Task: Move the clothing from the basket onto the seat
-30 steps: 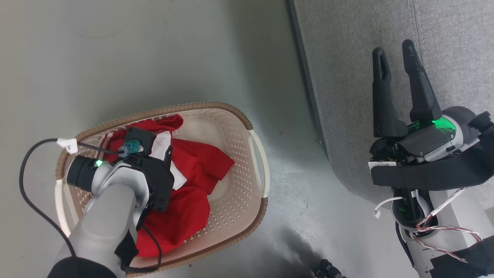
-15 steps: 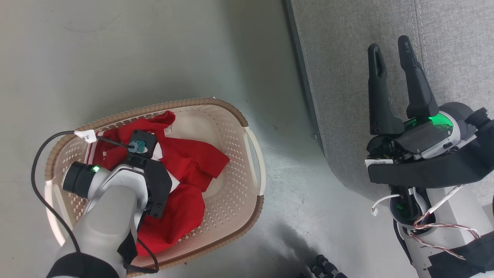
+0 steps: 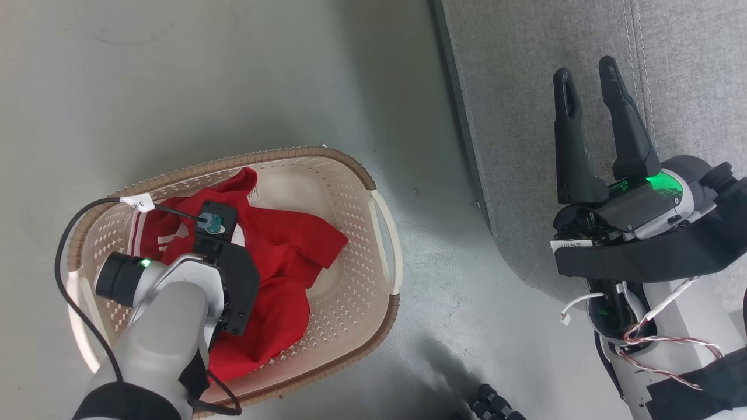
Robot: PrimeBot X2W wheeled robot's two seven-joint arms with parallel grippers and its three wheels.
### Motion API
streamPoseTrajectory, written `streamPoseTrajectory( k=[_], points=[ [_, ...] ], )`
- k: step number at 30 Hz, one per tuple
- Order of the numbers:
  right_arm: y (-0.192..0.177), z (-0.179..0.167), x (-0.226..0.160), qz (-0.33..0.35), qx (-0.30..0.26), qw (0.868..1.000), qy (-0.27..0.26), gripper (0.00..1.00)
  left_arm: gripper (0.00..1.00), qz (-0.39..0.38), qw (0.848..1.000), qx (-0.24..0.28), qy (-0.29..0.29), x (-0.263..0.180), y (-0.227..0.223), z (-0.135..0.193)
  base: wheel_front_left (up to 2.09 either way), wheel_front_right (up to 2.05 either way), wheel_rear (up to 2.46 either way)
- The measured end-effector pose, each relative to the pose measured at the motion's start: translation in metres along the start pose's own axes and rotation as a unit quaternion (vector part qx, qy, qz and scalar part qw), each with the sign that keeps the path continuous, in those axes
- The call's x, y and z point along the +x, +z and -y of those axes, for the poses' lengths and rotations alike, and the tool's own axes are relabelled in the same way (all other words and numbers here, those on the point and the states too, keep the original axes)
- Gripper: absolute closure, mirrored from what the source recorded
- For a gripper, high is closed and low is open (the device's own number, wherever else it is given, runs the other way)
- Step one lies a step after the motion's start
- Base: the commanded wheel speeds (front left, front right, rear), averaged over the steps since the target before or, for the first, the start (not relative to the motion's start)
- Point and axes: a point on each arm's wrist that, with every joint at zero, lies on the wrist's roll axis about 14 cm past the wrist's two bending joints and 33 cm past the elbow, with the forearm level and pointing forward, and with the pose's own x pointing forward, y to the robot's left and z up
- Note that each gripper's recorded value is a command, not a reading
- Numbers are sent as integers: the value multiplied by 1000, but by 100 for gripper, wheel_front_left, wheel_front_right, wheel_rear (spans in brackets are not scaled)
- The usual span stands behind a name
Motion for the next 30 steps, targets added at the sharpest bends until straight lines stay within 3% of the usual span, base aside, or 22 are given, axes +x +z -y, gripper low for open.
streamPoseTrajectory(
  k=[11,14,30],
  points=[
    [9,-3,3,10,-1,1000,4,0,100,25,1000,-16,-8,-9,12,1,0,0,0],
    [12,-3,2,10,-1,1000,3,0,100,44,998,-38,-12,-15,20,1,0,0,0],
    [56,-7,-7,48,-1,999,2,0,100,149,988,-39,-10,-66,59,6,0,0,0]
  ],
)
